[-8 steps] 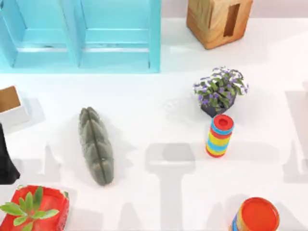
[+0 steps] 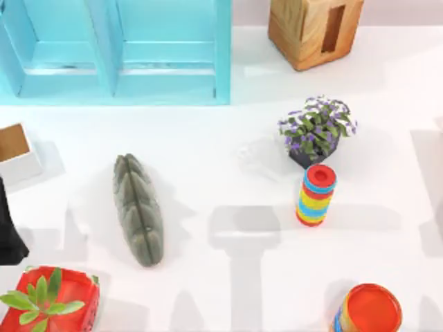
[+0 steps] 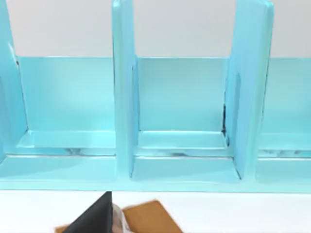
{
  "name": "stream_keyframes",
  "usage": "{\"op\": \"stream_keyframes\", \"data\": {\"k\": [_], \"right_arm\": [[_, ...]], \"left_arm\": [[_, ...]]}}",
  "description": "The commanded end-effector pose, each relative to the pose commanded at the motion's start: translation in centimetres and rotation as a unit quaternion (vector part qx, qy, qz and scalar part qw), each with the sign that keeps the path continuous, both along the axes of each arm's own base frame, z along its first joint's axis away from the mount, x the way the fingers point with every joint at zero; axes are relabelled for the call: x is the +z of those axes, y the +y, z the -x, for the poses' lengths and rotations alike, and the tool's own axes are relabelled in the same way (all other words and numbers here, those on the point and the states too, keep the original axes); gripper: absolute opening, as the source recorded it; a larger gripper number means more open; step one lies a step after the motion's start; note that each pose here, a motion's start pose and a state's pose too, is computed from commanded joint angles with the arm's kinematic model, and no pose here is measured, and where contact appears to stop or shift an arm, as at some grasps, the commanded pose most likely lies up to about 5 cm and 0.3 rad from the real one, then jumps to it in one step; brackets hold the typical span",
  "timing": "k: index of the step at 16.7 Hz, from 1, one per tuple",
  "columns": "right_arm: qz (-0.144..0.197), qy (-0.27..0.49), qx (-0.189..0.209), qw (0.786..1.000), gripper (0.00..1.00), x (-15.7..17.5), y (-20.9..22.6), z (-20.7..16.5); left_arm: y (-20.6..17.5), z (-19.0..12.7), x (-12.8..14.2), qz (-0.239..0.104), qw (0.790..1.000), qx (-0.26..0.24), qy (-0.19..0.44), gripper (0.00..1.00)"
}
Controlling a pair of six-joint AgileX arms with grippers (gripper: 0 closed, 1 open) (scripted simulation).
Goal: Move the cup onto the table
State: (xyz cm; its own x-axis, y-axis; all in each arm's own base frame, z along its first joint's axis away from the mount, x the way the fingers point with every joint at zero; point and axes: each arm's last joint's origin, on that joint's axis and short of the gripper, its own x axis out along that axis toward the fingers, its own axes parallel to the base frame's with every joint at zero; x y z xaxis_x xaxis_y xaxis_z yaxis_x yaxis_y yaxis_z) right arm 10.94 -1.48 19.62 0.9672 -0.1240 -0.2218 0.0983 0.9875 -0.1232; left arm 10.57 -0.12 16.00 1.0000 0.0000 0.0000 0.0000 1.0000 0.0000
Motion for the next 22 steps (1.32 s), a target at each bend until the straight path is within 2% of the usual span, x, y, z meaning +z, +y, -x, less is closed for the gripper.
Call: {"op": "stream_keyframes", "data": {"k": [3,5,8,11,13,16,22], "right_arm": [[0.026,0.140,-0.035,0.989,1.00,2.7,-1.6,-1.4],[0.027,0.256,-0.050,0.965,1.00,3.9,-3.1,-3.0],[0.002,0.422,-0.052,0.905,1.00,4.6,-6.4,-5.9],[-0.038,0.539,-0.036,0.841,1.00,4.7,-10.1,-8.3],[-0.060,0.583,-0.023,0.810,1.00,4.8,-12.3,-9.3],[-0.079,0.614,-0.008,0.785,1.00,5.1,-14.5,-10.0],[-0.081,0.619,-0.003,0.781,1.00,5.3,-14.9,-10.2]], "left_arm": [[0.0,0.0,0.0,0.000,1.000,0.000,0.000,1.00],[0.0,0.0,0.0,0.000,1.000,0.000,0.000,1.00],[0.0,0.0,0.0,0.000,1.000,0.000,0.000,1.00],[0.0,0.0,0.0,0.000,1.000,0.000,0.000,1.00],[0.0,0.0,0.0,0.000,1.000,0.000,0.000,1.00],[0.0,0.0,0.0,0.000,1.000,0.000,0.000,1.00],[0.0,0.0,0.0,0.000,1.000,0.000,0.000,1.00]]}}
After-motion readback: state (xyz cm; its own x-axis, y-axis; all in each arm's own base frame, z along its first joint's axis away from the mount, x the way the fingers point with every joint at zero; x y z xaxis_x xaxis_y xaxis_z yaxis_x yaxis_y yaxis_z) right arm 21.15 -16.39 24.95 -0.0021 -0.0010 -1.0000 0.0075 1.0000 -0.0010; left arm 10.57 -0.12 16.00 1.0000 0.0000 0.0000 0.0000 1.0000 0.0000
